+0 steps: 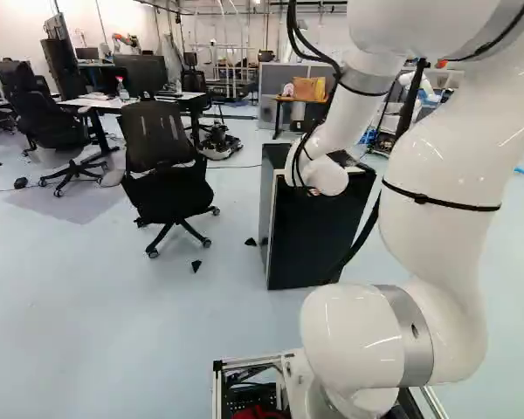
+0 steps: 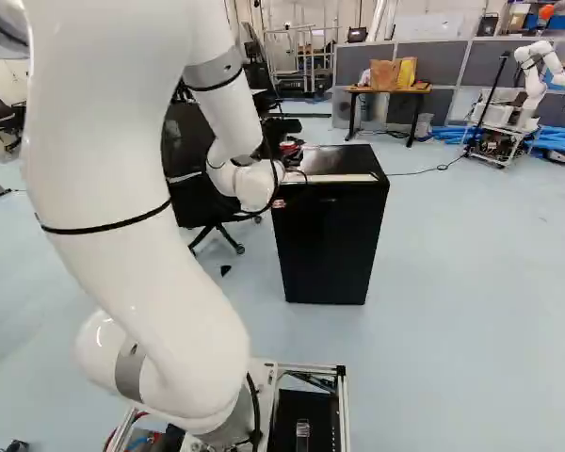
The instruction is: Grab a drink from the fridge
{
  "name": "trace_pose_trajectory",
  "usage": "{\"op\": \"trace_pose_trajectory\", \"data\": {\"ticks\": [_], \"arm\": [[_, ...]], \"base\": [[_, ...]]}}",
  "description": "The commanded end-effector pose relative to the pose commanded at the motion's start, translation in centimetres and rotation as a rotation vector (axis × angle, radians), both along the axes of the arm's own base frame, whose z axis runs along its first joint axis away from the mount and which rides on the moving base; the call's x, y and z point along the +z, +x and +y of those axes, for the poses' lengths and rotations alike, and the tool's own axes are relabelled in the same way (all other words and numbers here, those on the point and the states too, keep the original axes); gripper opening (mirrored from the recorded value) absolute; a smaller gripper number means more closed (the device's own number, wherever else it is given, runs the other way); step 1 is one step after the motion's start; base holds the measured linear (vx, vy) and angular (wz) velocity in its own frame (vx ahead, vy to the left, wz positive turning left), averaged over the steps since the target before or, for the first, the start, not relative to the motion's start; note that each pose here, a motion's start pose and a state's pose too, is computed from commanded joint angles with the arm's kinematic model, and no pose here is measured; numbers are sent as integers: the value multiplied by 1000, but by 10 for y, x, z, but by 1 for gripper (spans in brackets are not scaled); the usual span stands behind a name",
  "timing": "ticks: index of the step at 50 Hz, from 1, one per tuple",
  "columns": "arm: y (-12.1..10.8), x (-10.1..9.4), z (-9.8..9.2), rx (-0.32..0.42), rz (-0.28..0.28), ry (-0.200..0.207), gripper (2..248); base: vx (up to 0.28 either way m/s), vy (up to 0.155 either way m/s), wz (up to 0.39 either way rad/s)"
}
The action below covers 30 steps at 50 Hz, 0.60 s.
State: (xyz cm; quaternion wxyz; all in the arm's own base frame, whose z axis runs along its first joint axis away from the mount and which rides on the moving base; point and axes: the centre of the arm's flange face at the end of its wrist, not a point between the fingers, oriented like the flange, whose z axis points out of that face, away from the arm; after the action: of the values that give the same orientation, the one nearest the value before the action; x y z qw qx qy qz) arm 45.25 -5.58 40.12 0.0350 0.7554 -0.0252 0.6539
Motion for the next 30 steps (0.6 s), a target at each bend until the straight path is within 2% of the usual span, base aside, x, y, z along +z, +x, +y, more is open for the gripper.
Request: {"op": "trace_pose_trajectory", "data": {"ticks": [30], "arm": [[-97,-10,36,44,101,17,100]], "base": [[0,0,0]]}}
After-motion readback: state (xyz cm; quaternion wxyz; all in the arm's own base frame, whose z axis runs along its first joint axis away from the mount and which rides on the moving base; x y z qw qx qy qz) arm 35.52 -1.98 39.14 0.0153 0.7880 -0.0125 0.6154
